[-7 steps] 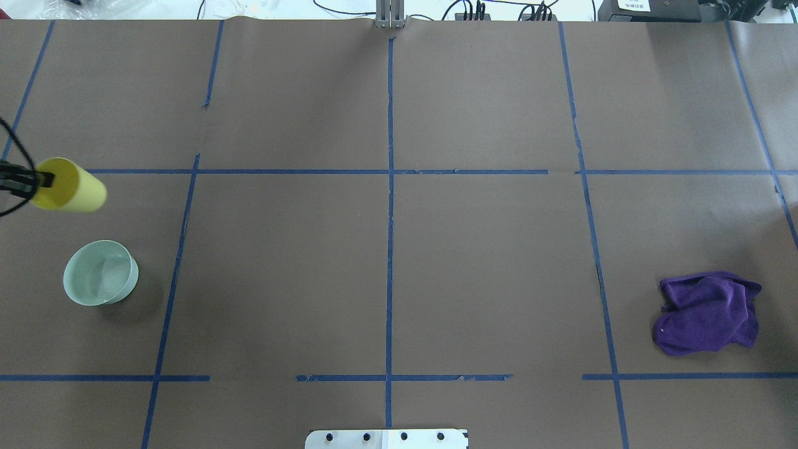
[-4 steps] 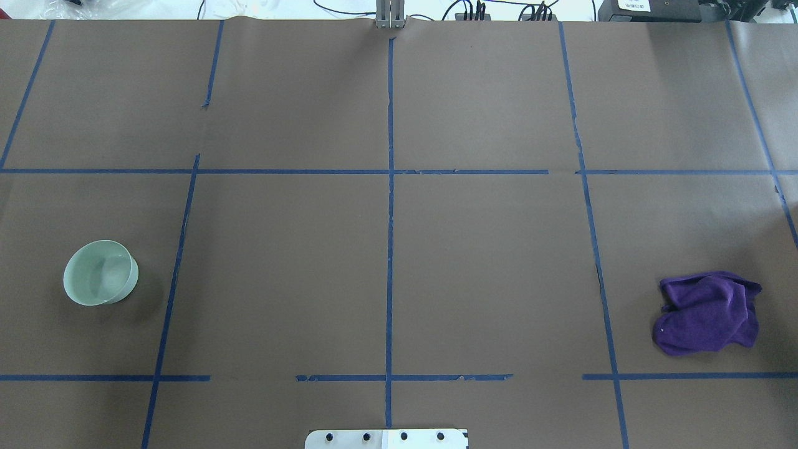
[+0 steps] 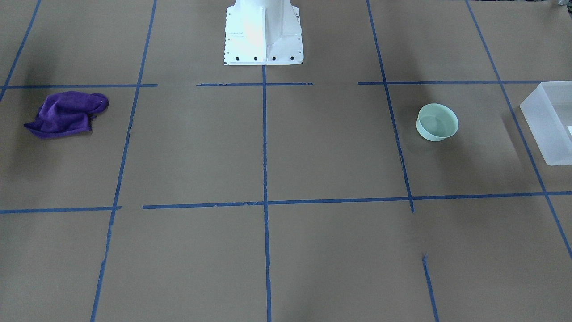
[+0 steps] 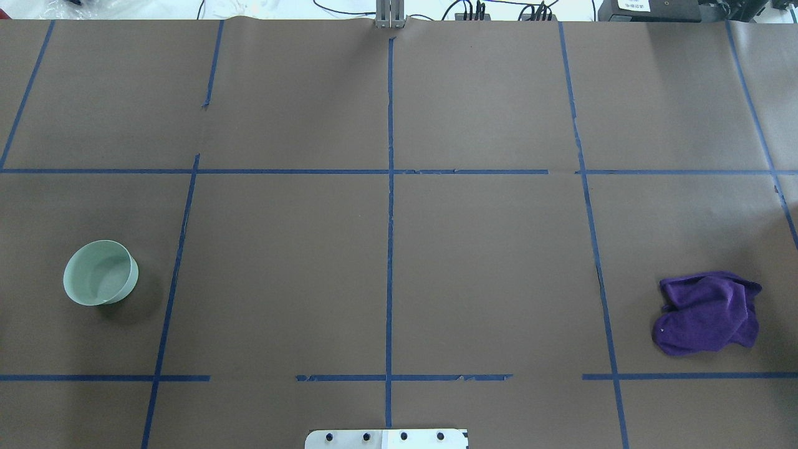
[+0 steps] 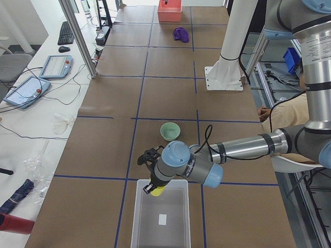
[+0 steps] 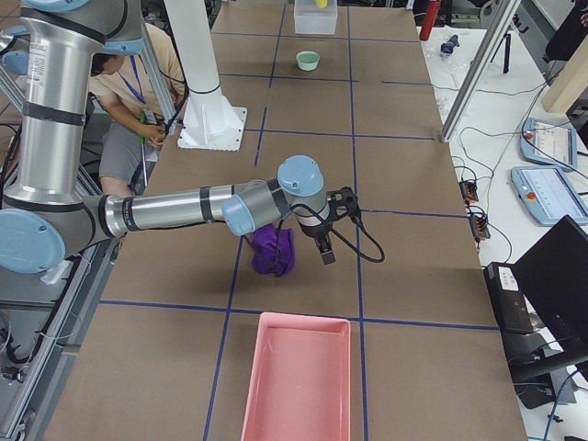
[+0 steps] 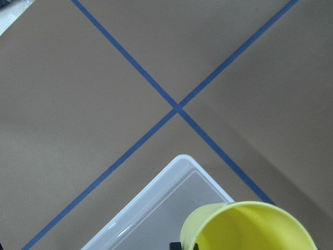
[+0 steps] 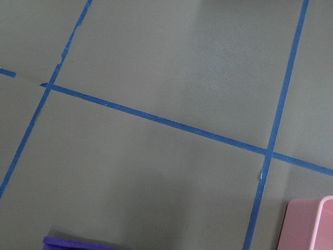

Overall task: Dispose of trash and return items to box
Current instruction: 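Lift the yellow cup with the left gripper and drop it into the clear box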

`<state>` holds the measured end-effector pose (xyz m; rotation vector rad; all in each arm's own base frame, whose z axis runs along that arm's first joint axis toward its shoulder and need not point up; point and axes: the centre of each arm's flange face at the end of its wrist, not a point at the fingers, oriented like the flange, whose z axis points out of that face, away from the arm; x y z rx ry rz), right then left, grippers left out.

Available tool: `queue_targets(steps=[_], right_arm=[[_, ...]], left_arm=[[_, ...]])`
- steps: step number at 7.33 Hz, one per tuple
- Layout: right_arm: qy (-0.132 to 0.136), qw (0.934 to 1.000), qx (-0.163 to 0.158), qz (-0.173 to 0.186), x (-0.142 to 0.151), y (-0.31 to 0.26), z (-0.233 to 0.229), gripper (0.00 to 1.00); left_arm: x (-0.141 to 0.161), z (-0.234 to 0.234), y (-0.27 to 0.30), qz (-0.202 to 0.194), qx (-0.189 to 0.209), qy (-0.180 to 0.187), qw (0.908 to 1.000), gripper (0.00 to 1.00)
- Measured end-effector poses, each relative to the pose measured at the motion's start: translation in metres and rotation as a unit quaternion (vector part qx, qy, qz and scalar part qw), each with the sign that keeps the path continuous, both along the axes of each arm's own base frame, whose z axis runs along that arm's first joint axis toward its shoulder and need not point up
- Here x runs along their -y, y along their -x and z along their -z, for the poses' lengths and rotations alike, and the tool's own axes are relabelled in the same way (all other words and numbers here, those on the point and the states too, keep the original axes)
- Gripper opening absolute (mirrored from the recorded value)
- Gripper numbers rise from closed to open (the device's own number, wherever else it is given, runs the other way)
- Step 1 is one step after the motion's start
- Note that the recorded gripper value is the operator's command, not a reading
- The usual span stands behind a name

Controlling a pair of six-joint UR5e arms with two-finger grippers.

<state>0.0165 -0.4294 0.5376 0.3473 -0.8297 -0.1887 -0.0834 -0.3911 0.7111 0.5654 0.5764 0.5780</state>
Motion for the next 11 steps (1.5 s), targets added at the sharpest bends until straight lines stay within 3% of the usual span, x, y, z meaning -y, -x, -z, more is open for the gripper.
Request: queue_targets(steps=[3,4,7,10,11], right_arm=[[0.001,1.0000,0.000,0.000,0.000,0.000,-0.001,1.00],[0.001,1.0000,-0.001,0.000,0.000,0.000,-0.001,1.00],[0.001,1.0000,-0.001,0.001,0.000,0.000,-0.001,1.00],[-0.019,0.9998,0.002,0.005,0.000,0.004,0.002,1.00],[-0.027,0.9996,0.004,0.007,0.000,0.005,0.004,1.00]], left_arm=[[-0.018,-0.031,-0.008,0.032,-0.036,0.016,0.9987,0.00],[-0.021,-0.039,-0.017,0.022,-0.044,0.024,0.9985,0.03],[-0.045,-0.060,-0.035,-0.018,-0.049,0.039,0.9979,0.29],[-0.061,-0.066,-0.041,-0.038,-0.064,0.046,0.9962,0.33],[-0.061,-0.065,-0.041,-0.038,-0.065,0.043,0.9962,0.68]])
